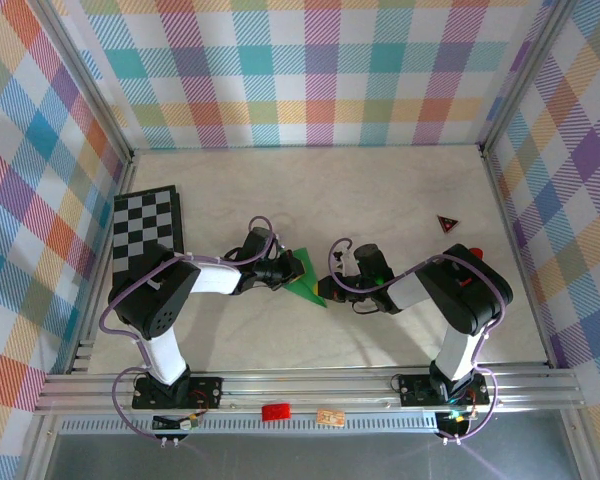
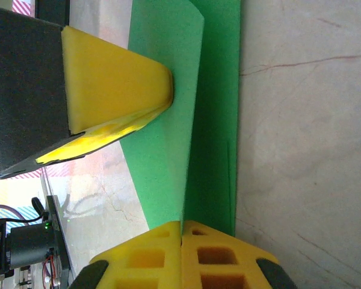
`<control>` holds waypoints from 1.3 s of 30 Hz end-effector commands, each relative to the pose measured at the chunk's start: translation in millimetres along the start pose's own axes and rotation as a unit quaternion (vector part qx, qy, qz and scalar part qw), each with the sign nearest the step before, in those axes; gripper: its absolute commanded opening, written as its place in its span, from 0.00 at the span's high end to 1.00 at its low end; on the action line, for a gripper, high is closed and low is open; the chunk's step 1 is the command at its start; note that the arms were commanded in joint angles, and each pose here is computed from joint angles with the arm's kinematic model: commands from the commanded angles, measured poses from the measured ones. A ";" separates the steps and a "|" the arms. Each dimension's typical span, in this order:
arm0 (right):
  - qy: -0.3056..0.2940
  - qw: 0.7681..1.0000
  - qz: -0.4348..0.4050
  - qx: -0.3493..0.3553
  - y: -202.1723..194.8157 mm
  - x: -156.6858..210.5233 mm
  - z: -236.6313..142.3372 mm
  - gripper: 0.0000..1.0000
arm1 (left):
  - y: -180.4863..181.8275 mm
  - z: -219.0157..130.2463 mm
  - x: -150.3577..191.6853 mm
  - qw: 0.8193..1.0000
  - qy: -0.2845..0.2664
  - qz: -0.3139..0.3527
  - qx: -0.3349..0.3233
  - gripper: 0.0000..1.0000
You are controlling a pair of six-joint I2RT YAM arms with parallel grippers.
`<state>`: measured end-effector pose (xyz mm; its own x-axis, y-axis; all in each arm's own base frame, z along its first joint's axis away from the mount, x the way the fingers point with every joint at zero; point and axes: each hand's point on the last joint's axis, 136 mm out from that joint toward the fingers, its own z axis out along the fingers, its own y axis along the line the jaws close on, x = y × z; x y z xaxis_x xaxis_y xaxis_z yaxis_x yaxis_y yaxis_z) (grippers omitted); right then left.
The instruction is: Fold a paper plane with a square sheet of paper (pick it up from the middle)
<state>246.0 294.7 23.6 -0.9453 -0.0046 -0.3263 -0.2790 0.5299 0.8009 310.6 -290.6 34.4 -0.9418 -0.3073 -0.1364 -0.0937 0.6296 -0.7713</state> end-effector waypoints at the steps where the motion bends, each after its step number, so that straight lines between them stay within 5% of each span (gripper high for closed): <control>1: 0.050 0.997 0.041 0.036 -22.6 27.7 5.1 0.93 | 2.9 5.5 0.6 1.000 0.002 0.005 -0.016 0.93; 25: 0.060 0.996 0.045 0.049 -27.5 31.2 5.1 0.93 | -2.8 11.4 0.2 1.000 0.018 0.021 -0.014 0.93; 39: 0.059 0.996 0.043 0.052 -26.1 29.4 3.9 0.91 | 23.7 18.4 11.5 0.997 0.047 0.014 -0.062 0.94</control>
<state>246.2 295.4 22.5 -0.9553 -0.0176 -0.2952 -0.2575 0.5402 0.8012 317.9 -297.2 23.5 -0.9556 -0.2608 -0.1372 -0.0773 0.6710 -0.7375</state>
